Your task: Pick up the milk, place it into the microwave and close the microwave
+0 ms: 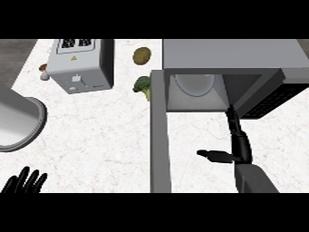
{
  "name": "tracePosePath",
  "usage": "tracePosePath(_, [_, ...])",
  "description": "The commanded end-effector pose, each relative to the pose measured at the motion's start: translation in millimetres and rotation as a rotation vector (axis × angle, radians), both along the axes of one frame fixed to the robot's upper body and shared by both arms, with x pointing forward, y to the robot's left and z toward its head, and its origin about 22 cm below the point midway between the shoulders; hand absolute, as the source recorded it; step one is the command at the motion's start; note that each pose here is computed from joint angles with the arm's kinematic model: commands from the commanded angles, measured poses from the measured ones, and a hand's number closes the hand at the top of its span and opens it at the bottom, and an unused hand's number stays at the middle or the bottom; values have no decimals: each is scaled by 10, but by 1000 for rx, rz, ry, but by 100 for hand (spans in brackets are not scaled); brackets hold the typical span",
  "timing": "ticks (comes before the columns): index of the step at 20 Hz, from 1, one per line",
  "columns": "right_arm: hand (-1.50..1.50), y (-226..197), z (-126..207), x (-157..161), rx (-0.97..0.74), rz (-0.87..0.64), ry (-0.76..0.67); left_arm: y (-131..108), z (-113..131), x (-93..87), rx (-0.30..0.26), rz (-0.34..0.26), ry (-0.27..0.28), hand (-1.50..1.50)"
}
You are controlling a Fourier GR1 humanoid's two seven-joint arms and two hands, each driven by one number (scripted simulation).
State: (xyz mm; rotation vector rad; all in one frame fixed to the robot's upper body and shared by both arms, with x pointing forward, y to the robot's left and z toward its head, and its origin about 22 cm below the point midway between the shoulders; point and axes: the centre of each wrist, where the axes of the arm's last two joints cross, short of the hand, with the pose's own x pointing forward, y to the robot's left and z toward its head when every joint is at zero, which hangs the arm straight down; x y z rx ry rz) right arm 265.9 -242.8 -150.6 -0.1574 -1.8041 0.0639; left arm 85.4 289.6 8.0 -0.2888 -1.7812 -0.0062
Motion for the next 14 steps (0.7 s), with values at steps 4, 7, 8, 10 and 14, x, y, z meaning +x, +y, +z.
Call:
tracePosePath(4, [150, -548, 63, -323, 18, -25, -56, -298, -191, 148, 27, -174, 29, -150])
tracePosePath(7, [150, -612, 12, -567, 3, -49, -49, -238, -150, 348, 93, -258, 61, -150])
tracePosePath(8, [150, -707, 59, -587, 0, -50, -35, -280, -207, 246, 72, -293, 58, -150])
tracePosePath(10, [-150, -847, 45, -769, 2, -75, -32, -510, -138, 634, 159, -301, 44, 150])
tracePosePath(14, [-150, -1165, 241, -896, 44, -130, -30, -635, -231, 611, 207, -353, 2, 150])
